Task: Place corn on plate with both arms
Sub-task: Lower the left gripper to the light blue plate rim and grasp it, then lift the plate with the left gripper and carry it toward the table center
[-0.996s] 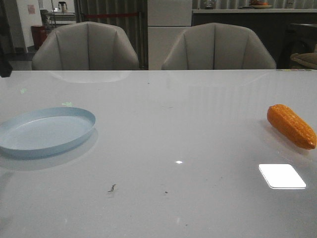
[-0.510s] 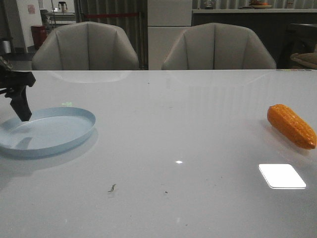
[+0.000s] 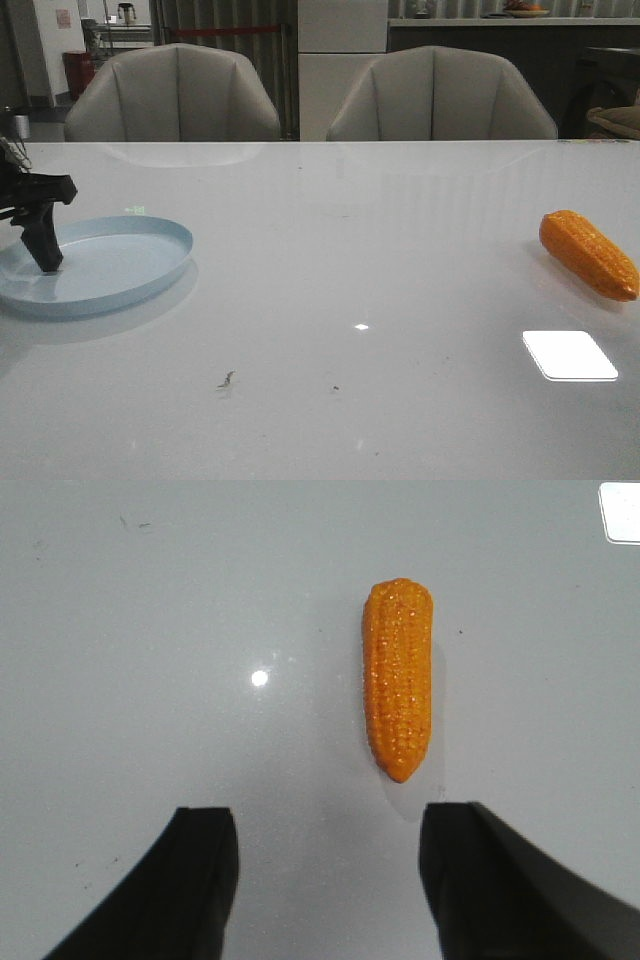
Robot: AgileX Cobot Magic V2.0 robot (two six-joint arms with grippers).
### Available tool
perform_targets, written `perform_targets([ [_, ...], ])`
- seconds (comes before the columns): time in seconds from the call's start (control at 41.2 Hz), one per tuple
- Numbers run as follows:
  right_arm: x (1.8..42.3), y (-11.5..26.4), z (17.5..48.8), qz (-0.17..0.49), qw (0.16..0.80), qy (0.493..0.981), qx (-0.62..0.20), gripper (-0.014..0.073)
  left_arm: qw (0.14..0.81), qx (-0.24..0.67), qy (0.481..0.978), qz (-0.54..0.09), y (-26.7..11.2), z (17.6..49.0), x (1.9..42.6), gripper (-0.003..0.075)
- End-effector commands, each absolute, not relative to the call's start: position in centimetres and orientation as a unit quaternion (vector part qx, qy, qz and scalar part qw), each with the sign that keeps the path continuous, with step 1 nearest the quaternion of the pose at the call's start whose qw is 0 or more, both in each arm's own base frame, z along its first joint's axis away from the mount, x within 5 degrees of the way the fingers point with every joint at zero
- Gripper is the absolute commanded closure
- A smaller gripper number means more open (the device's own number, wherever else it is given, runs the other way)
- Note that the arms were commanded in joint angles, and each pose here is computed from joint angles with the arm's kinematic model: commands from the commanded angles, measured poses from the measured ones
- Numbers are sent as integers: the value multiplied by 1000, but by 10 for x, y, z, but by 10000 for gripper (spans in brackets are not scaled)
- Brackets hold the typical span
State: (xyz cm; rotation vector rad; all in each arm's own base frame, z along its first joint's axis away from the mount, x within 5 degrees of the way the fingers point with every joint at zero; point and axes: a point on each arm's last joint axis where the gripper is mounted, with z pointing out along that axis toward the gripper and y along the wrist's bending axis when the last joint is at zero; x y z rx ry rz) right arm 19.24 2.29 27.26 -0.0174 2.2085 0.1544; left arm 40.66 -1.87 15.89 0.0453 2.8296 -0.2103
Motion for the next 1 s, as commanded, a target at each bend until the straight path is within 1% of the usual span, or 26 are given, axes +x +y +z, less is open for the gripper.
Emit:
perform_targets([
  [0.0,198,22,290,65,493,868,-3,88,198,10,977,-78,-21,186,412,541],
  [0.049,198,22,290,65,493,868,-3,88,198,10,977,-78,-21,186,412,633],
  [0.121,198,22,290,65,493,868,-3,88,201,8,976,-79,-21,186,412,605],
  [0.219,198,22,290,65,493,868,-3,88,215,1,973,-83,-21,187,415,626],
  [0.291,198,22,290,65,493,868,-3,88,228,-11,969,-96,-23,191,418,626],
  [0.462,198,22,290,65,492,868,-3,88,253,-52,953,-158,-32,214,430,626],
  [0.656,198,22,290,65,492,868,-3,88,275,-85,924,-251,-50,252,442,626],
  [0.826,198,22,290,65,492,868,-3,88,270,-54,917,-289,-75,275,442,626],
  [0.972,198,22,290,65,492,868,-3,88,253,-20,918,-303,-105,277,435,626],
])
